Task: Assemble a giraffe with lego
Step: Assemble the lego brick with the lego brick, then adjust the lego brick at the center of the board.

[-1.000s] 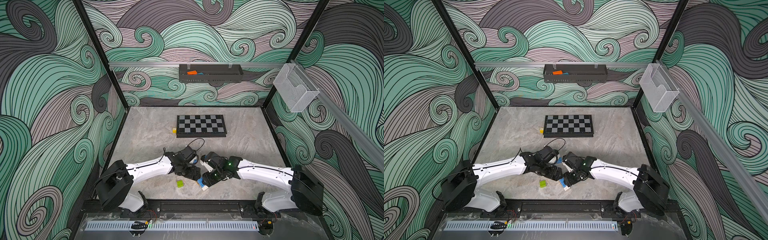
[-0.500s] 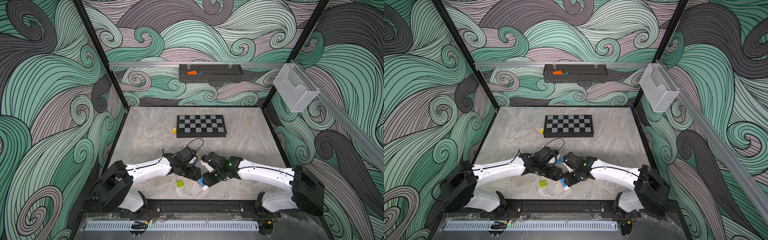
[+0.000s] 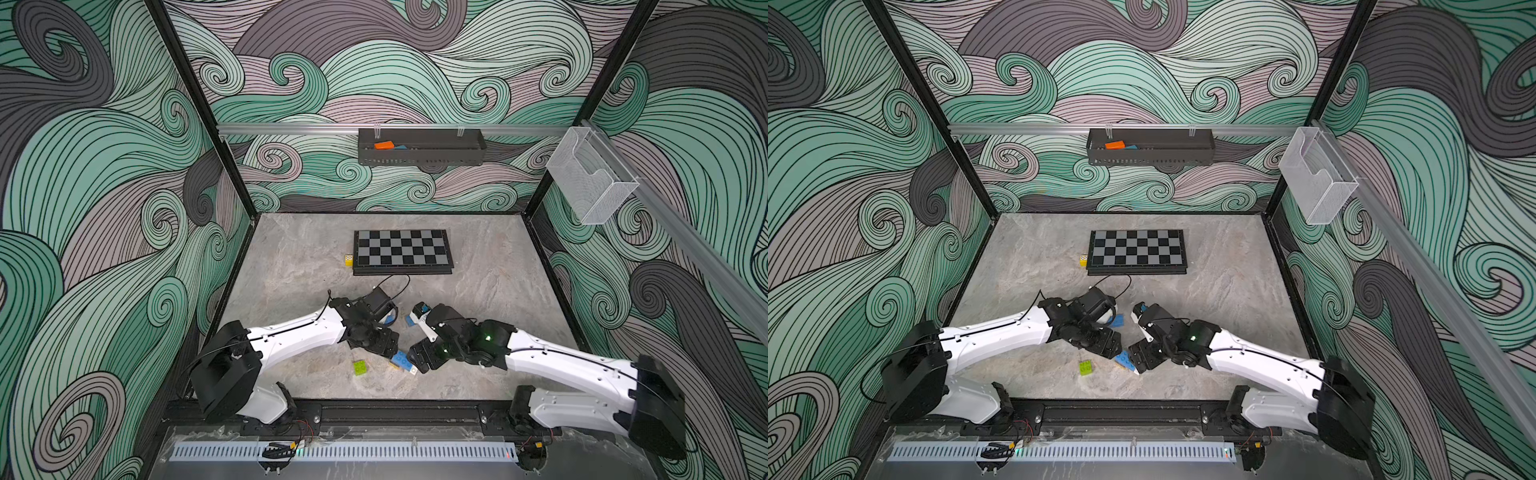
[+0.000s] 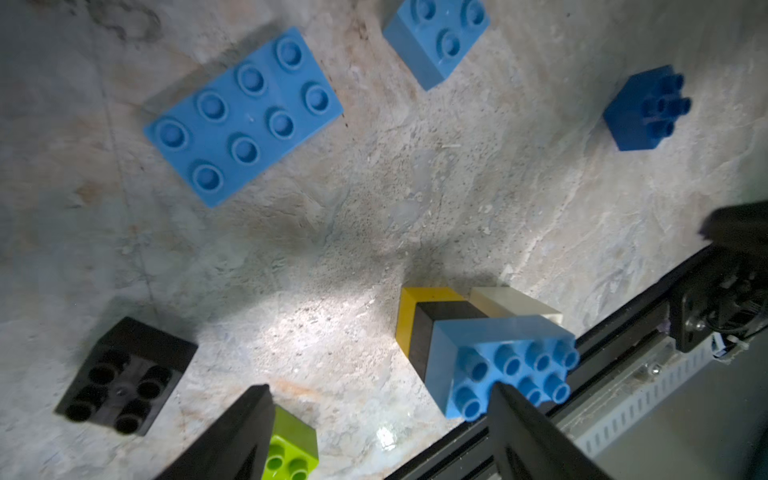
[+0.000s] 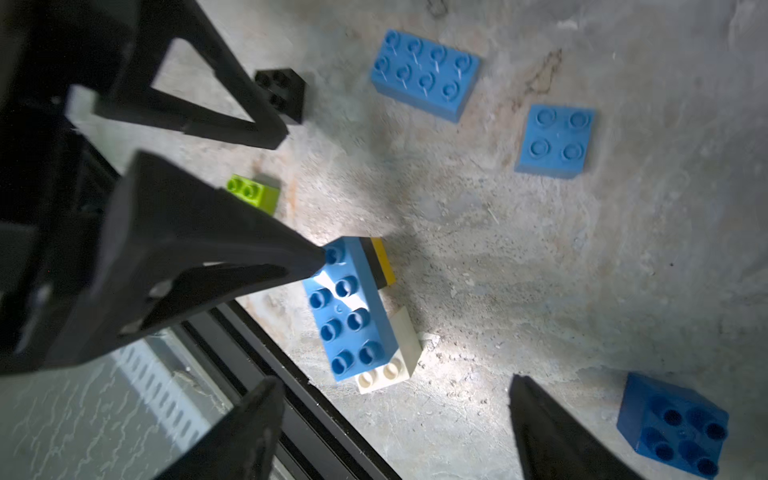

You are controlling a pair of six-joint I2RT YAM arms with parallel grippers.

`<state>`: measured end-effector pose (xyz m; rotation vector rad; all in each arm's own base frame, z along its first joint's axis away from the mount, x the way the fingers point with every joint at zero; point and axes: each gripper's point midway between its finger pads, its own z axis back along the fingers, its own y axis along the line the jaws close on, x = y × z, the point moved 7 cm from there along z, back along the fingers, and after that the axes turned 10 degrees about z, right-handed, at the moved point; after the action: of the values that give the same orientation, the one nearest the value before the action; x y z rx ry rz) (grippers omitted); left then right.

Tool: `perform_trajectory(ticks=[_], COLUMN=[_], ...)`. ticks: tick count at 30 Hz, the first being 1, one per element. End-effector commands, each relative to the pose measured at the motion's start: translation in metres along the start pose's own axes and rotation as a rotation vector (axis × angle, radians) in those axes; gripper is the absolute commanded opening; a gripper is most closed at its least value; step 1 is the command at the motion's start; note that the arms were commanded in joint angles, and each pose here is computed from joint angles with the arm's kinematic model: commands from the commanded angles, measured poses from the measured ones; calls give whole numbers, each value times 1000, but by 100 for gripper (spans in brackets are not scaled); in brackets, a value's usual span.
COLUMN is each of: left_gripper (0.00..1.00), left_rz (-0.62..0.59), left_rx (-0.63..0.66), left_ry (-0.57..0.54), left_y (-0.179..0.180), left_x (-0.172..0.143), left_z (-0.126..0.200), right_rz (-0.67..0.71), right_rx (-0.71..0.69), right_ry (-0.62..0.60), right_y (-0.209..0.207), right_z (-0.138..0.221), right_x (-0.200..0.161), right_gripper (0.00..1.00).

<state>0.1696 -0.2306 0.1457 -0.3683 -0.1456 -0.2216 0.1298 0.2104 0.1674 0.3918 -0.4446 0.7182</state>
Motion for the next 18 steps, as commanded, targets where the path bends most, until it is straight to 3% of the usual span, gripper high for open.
perform_trajectory(ticks=[1, 9, 13, 18], left_gripper=[85, 85, 86, 86], left_rz=[-3, 102, 141, 170], left_rx=[5, 19, -29, -17], left_ry=[-76, -120, -209, -196], left_y=[5, 55, 57, 61], left_x=[6, -22, -21, -26], left_z=[36, 48, 54, 56], right_rz=[40, 161, 252, 318], right_rx=[68, 105, 81, 101], right_ry=[-63, 73, 189, 234], right_y=[4, 10, 15, 25], right_z=[10, -7, -29, -48], right_x=[-7, -14, -3, 8], right_gripper=[99, 99, 97, 89])
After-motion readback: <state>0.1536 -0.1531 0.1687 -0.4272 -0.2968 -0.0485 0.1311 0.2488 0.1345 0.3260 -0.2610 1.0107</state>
